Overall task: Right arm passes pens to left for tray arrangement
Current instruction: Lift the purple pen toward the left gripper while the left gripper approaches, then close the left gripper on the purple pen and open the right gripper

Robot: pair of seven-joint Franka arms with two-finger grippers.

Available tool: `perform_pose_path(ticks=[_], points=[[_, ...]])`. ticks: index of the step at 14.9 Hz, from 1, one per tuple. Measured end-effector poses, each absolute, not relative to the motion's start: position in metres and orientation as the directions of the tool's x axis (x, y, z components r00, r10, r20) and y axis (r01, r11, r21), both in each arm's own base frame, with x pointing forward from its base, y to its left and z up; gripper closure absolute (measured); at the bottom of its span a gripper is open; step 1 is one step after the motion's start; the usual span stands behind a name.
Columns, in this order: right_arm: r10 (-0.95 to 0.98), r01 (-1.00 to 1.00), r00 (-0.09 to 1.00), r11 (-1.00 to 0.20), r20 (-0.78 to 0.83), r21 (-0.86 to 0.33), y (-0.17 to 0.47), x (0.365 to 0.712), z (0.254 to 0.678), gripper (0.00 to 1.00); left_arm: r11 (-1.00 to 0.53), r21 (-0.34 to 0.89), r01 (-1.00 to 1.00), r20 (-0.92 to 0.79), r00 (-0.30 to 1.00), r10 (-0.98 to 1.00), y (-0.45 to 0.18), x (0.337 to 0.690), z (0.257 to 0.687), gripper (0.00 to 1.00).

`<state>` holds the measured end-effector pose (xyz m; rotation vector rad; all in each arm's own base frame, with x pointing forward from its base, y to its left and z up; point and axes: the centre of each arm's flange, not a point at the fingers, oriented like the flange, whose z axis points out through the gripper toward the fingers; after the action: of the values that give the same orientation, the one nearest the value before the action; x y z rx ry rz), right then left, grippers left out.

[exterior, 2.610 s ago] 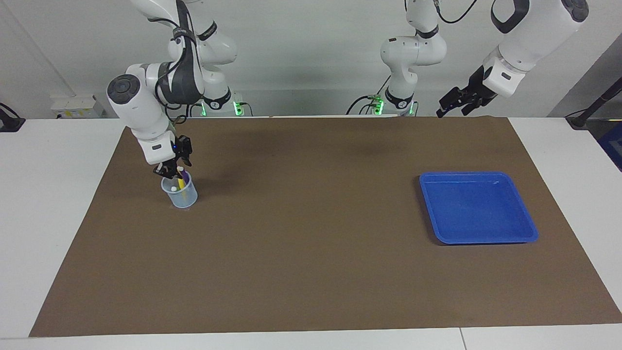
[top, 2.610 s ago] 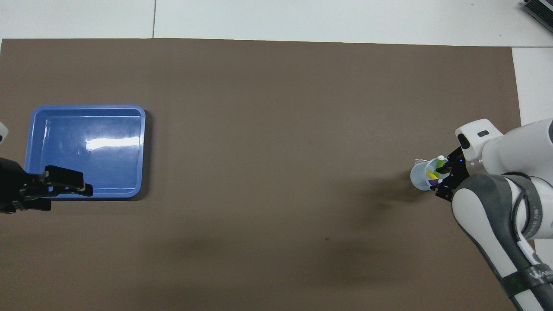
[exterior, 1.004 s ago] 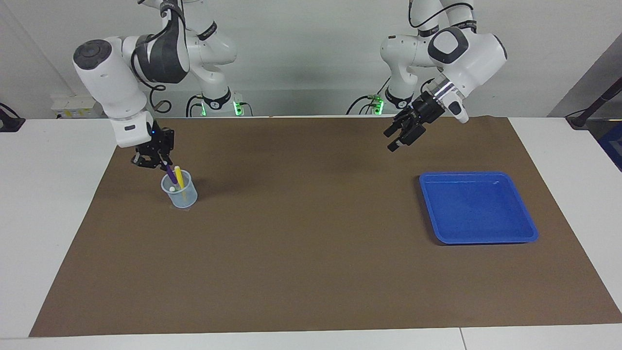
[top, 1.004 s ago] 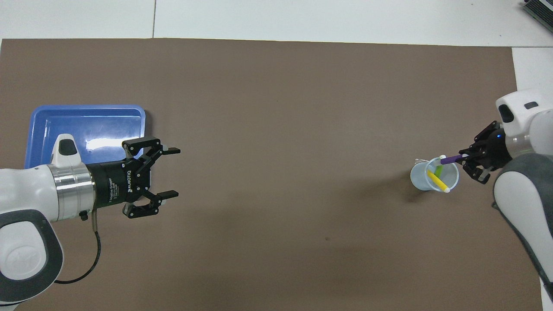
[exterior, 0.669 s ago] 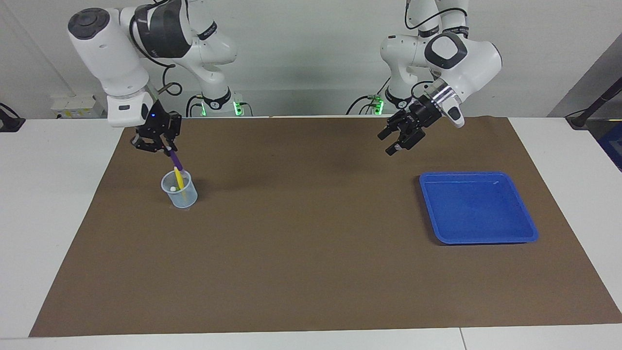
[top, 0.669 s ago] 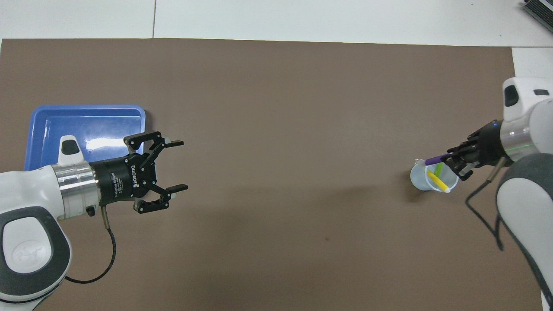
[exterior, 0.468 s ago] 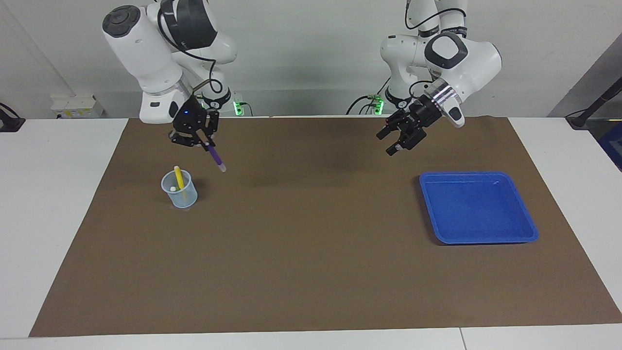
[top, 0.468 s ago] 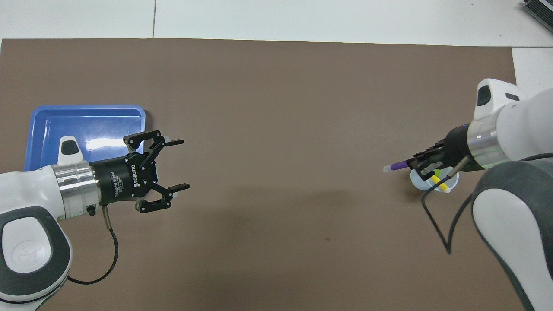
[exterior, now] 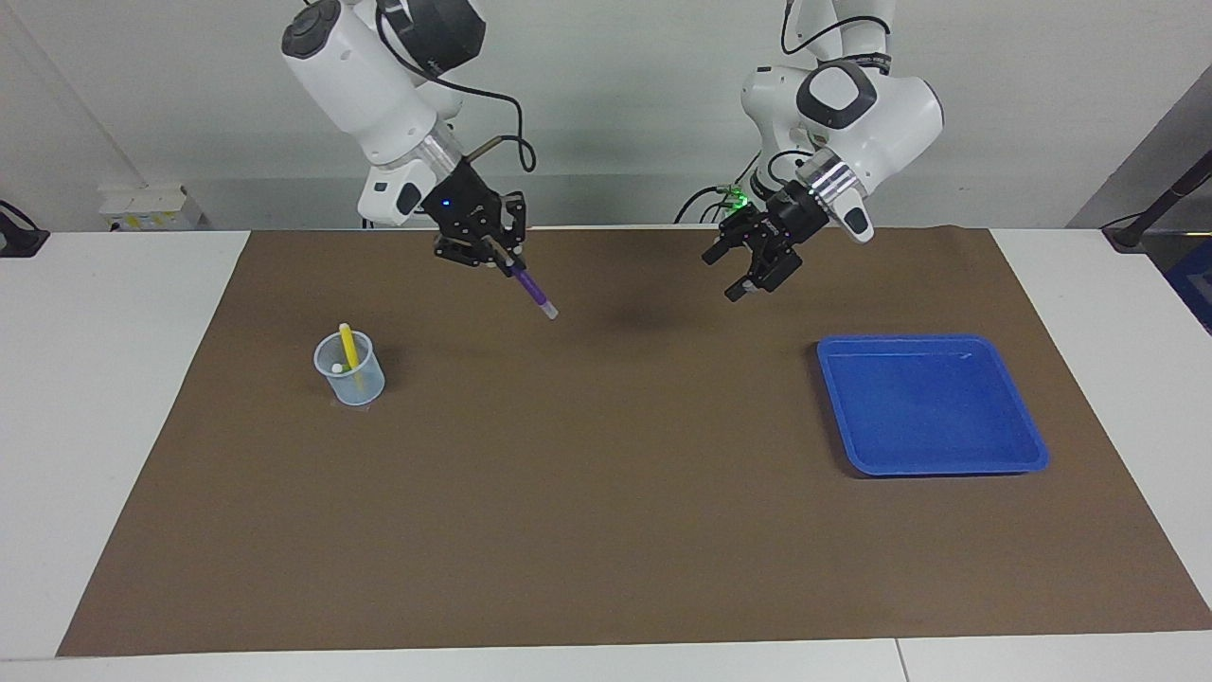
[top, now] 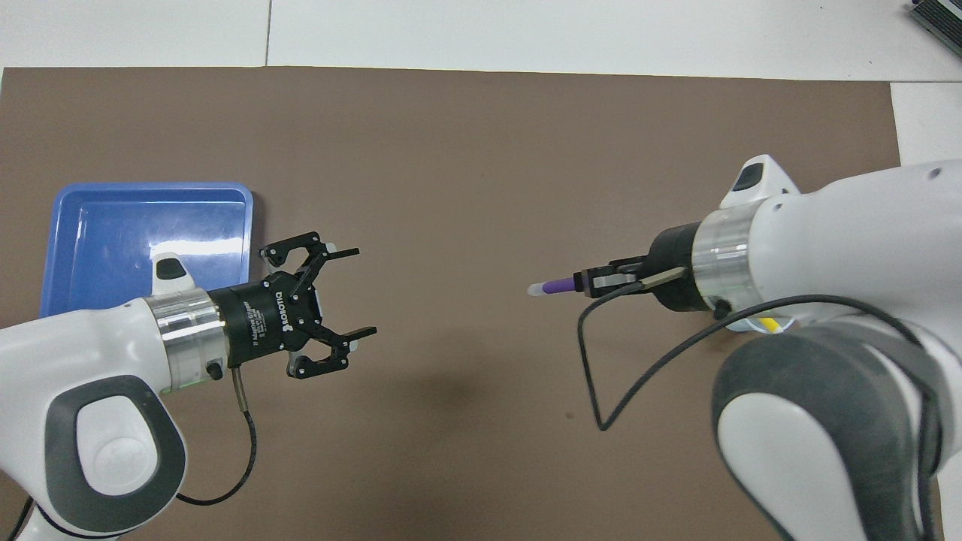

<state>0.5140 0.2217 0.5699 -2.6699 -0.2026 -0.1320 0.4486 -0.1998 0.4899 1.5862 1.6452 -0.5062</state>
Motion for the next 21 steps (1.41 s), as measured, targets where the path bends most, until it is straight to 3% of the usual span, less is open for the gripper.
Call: perform_pose_path(ticks=[6,20,21], points=[[0.004,0.072,0.991,-0.861,0.135,-0.503,0.303,0.481,0.564,0.83,0.168,0.169,0.971,-0.764,0.022,0.645,-0.233,0.436,0.487,0.00],[-0.006,0.060,0.993,-0.842,0.121,-0.536,0.322,0.467,0.565,0.83,0.180,0.173,0.968,-0.759,0.015,0.651,-0.276,0.410,0.482,0.00],[-0.006,0.060,0.993,-0.842,0.121,-0.536,0.321,0.467,0.565,0.83,0.186,0.175,0.967,-0.759,0.012,0.651,-0.277,0.409,0.482,0.07]])
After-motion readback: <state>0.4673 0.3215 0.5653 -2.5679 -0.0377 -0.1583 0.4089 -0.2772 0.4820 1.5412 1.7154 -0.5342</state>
